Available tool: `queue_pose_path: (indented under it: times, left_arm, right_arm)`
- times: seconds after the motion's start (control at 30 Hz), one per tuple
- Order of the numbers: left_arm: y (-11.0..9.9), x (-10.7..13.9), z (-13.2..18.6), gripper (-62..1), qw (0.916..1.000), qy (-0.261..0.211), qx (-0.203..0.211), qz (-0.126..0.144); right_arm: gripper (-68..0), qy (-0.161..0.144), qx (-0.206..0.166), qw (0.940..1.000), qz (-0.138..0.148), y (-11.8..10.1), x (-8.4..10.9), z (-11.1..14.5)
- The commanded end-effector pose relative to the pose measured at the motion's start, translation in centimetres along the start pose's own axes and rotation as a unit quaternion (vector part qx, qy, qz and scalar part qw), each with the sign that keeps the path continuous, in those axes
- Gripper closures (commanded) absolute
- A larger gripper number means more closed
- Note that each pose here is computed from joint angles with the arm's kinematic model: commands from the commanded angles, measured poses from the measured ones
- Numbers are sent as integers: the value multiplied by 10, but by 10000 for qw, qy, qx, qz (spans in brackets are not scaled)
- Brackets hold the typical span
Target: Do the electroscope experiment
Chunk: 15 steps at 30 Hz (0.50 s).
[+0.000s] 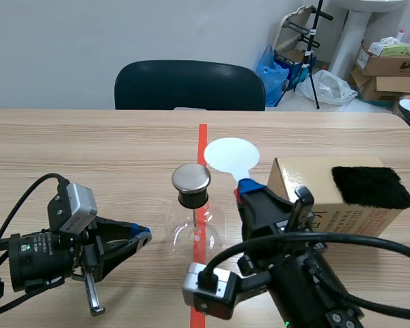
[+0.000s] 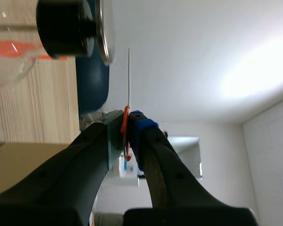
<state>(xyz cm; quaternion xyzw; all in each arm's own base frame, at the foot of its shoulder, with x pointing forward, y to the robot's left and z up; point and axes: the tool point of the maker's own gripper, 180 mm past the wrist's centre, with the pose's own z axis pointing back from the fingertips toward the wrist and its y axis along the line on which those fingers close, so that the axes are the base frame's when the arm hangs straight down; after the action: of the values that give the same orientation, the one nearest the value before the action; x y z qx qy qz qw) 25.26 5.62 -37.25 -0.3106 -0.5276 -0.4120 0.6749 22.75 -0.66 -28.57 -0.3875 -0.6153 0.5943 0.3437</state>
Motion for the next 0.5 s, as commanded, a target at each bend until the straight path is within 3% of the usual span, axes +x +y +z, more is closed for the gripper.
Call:
queue_pose_path:
  times: [0.0,0.23,0.47]
  left_arm:
    - [4,10,0,-42,9998,-181,55,-33]
    - [4,10,0,-42,9998,-181,55,-33]
    - [4,10,0,-42,9998,-181,55,-33]
  right_arm:
    - [-11,-141,-141,9998,75,-8,1,-3]
    - [-11,-688,-137,9975,82,-8,20,-1]
    - [-11,-798,-136,9967,84,-8,24,-1]
